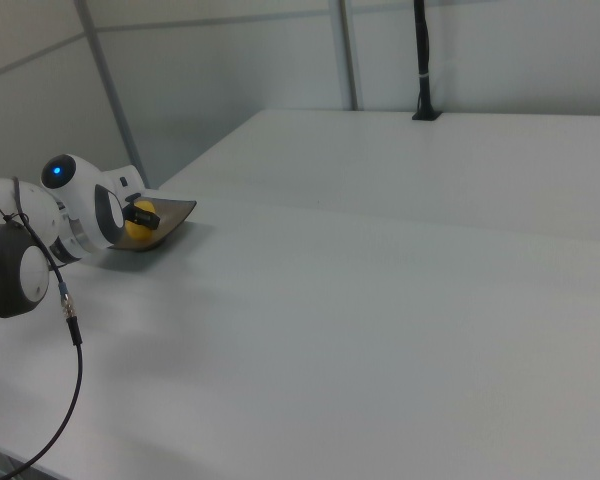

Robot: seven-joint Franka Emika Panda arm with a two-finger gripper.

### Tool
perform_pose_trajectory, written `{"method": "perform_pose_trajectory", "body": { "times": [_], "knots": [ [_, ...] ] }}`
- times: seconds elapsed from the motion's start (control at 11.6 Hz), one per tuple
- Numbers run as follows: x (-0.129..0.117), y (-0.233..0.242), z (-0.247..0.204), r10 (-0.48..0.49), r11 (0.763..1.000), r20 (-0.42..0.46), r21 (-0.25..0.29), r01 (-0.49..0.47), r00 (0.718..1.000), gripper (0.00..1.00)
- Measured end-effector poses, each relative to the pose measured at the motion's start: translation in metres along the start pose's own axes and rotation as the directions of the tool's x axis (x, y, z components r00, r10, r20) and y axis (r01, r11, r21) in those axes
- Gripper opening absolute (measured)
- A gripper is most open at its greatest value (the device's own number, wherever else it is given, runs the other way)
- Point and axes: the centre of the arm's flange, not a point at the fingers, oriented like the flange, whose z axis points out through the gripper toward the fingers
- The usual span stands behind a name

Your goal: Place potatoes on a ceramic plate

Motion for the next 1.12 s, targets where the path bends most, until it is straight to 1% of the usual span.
{"method": "perform_pose_trajectory", "body": {
  "times": [0.26,0.34,0.43,0.6,0.78,0.86,0.95,1.03,1.12],
  "knots": [
    [-0.003,-0.005,0.0,-0.019,1.0,-0.001,-0.003,0.019,1.0,0.78],
    [-0.004,-0.006,0.0,-0.021,1.0,-0.001,-0.002,0.021,1.0,0.92],
    [-0.003,-0.006,0.0,-0.021,1.0,-0.003,-0.002,0.021,1.0,1.0],
    [0.004,-0.006,-0.005,-0.02,1.0,-0.015,-0.003,0.02,1.0,1.0],
    [0.022,-0.001,-0.021,-0.023,1.0,-0.046,-0.015,0.022,0.999,1.0],
    [0.035,0.003,-0.037,-0.021,0.999,-0.045,-0.042,0.019,0.999,1.0],
    [0.048,0.008,-0.056,-0.014,0.996,-0.017,-0.088,0.013,1.0,1.0],
    [0.062,0.012,-0.082,0.002,0.989,0.03,-0.149,0.003,1.0,1.0],
    [0.076,0.02,-0.113,0.027,0.976,0.083,-0.218,-0.009,0.996,1.0]
  ]
}}
